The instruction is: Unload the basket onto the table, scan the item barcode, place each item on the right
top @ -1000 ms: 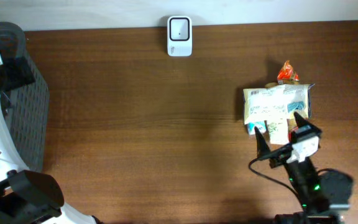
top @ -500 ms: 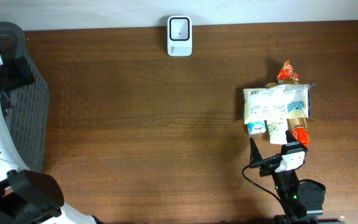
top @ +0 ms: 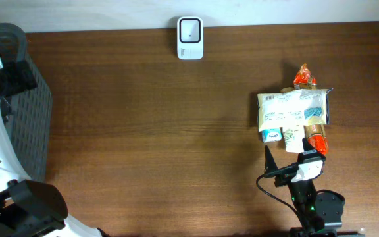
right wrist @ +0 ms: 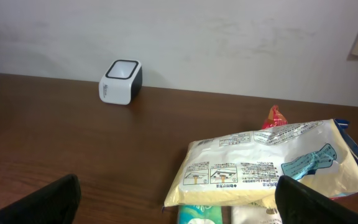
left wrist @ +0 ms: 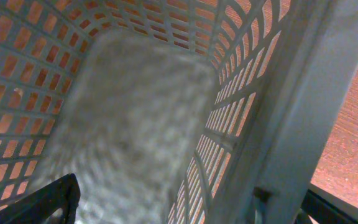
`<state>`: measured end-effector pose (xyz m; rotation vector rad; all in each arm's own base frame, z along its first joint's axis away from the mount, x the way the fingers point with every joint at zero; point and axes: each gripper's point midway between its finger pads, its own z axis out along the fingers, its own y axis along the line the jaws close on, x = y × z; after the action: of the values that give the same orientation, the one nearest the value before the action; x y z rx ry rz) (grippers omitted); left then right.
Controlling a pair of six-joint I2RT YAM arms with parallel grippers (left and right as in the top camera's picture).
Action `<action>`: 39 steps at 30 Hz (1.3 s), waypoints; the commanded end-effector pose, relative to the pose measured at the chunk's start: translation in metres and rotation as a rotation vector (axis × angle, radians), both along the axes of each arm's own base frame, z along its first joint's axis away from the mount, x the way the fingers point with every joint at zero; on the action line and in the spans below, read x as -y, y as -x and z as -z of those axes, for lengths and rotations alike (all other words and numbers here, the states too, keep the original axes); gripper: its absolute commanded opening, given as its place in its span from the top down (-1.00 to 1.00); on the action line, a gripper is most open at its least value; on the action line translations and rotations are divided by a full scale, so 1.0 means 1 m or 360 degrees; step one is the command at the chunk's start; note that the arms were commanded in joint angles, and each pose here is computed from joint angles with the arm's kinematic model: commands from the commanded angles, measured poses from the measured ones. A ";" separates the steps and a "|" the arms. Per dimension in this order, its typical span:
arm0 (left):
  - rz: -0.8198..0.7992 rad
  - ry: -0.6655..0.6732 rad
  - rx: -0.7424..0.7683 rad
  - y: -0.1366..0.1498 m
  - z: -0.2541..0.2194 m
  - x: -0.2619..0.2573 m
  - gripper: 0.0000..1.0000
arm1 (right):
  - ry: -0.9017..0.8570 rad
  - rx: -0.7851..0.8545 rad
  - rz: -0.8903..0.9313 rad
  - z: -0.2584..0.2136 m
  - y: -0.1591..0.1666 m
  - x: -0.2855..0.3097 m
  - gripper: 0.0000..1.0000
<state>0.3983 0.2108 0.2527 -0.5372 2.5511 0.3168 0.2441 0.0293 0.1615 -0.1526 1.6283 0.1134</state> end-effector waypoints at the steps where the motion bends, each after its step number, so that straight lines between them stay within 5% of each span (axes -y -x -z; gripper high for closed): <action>1: 0.0002 -0.0025 0.0086 0.007 -0.023 0.006 -0.99 | -0.0007 0.0001 0.0004 0.002 0.000 0.000 -0.97; 5: 0.0162 -0.0061 0.0184 0.027 -0.052 0.060 -0.98 | -0.0007 0.0001 0.0004 0.002 0.000 0.000 -0.97; 11: 0.0489 -0.0110 0.0120 0.081 0.002 0.147 -0.98 | -0.0007 0.0001 0.0004 0.002 0.000 0.000 -0.97; 20: 0.0773 -0.0418 0.1248 0.113 0.034 0.182 -0.98 | -0.0007 0.0001 0.0003 0.002 0.000 0.000 -0.97; 23: 0.0801 -0.0515 0.1413 0.131 0.047 0.186 -0.98 | -0.0007 0.0001 0.0004 0.002 0.000 0.000 -0.97; 27: 0.1120 -0.0752 0.1442 0.147 0.061 0.207 -0.99 | -0.0007 0.0001 0.0004 0.002 0.000 0.000 -0.97; 31: 0.1077 -0.0713 0.1288 0.155 0.097 0.200 -0.98 | -0.0007 0.0001 0.0004 0.002 0.000 0.000 -0.97; 39: 0.1073 -0.0719 0.1303 0.155 0.095 0.200 -0.98 | -0.0007 0.0001 0.0004 0.002 0.000 0.000 -0.97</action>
<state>0.2435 0.0102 0.1580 0.3169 1.6551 0.3036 0.2439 0.0288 0.1626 -0.1504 1.6240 0.1105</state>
